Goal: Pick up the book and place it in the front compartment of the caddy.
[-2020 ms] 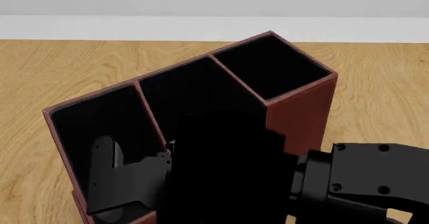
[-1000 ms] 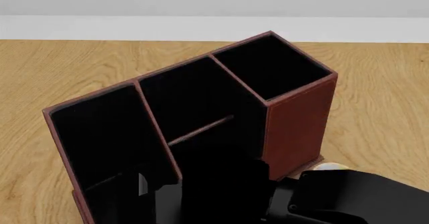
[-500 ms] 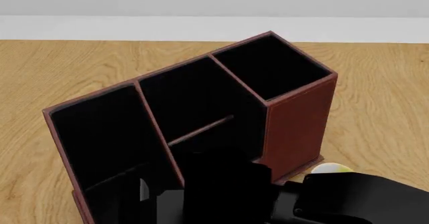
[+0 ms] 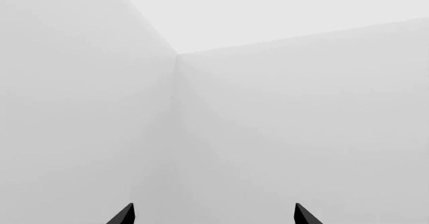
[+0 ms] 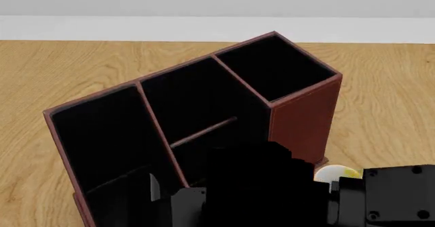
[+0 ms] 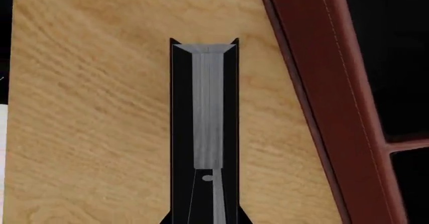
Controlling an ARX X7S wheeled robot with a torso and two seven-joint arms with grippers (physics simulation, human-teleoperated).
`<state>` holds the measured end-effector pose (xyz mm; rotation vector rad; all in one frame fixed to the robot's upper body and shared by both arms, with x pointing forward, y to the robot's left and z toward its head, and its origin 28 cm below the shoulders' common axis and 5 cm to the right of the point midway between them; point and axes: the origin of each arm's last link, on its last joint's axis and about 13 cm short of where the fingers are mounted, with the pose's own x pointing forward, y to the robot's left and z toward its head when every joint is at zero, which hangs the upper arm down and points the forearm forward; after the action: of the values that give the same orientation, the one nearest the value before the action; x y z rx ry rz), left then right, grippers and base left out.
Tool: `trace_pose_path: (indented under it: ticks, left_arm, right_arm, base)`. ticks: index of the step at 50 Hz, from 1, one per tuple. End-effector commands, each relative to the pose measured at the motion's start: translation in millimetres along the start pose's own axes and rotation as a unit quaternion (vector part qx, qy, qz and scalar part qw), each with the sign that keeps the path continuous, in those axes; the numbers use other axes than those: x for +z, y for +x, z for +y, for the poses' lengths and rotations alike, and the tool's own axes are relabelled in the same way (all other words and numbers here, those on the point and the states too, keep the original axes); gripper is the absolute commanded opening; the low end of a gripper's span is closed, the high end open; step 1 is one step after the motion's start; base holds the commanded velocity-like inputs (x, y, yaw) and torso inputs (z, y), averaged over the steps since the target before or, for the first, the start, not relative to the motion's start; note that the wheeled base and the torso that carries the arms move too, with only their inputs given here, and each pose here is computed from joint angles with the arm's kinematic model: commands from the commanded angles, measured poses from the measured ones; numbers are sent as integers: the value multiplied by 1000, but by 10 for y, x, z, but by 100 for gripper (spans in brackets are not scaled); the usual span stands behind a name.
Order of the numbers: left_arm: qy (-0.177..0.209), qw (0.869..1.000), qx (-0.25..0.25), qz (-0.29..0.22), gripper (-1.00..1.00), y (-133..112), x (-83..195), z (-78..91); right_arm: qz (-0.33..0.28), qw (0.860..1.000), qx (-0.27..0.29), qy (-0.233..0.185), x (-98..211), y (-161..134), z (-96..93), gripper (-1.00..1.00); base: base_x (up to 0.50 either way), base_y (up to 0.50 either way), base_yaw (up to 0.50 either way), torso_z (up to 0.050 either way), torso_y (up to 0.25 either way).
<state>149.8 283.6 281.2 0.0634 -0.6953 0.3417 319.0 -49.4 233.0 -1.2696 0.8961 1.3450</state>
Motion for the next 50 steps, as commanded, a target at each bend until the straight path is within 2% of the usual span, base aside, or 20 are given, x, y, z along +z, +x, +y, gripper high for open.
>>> trace_pose_path:
  ticks: [1, 13, 24, 28, 38, 50]
  left_arm:
    - [1, 1000, -2, -2, 100, 16, 21, -14]
    - [-3, 1000, -6, -5, 100, 40, 27, -40]
    - [-6, 1000, -7, -8, 100, 38, 42, -46]
    - [-7, 1000, -6, -11, 100, 39, 58, -41]
    - [-8, 1000, -7, -13, 100, 35, 77, -36]
    - [-9, 1000, -8, -14, 100, 52, 78, -55]
  right_arm:
    - [-3, 999, -33, -10, -50, -322, 101, -100]
    - [2, 997, -73, -19, -79, -734, 187, -100]
    - [-4, 987, -132, -91, -95, -1025, 223, -100]
    - [11, 982, -149, -118, -91, -1081, 230, -100]
    - [14, 979, -158, -125, -62, -1330, 255, -100]
    - [45, 978, -161, -123, -61, -1678, 353, -100]
  base:
    - [0, 0, 0, 0, 0]
    - [0, 0, 0, 0, 1]
    - [0, 0, 0, 0, 1]
    - [0, 0, 0, 0, 0]
    - [0, 0, 0, 0, 1]
    - [0, 0, 0, 0, 1]
